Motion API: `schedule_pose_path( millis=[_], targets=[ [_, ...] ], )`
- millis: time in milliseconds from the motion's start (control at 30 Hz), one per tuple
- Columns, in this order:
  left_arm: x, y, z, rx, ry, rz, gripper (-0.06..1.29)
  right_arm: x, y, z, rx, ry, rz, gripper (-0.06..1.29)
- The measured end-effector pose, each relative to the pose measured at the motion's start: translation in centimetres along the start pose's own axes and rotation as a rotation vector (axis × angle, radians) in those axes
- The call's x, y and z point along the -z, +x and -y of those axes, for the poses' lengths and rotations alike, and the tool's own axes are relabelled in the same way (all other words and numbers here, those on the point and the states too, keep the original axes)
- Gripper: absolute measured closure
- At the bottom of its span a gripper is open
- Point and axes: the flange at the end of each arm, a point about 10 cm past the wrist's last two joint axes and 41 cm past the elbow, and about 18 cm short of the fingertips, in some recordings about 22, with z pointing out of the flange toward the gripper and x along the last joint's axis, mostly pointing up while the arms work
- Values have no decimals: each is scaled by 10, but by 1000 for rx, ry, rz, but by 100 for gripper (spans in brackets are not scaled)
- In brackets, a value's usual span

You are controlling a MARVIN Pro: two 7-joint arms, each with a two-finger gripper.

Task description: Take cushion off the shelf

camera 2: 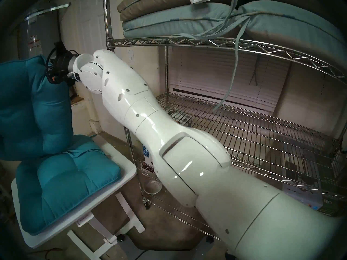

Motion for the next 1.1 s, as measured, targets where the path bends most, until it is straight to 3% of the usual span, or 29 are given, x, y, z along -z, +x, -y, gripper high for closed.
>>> schedule_pose_path(
  millis=[700,1100],
  targets=[
    [-5,-6,1,-50,11,15,109,-12,-11,-22,55,0,-1,121],
    [4,-3,-5,-116,18,-23,109,-16,-14,-8,36,-16,5,122]
  ],
)
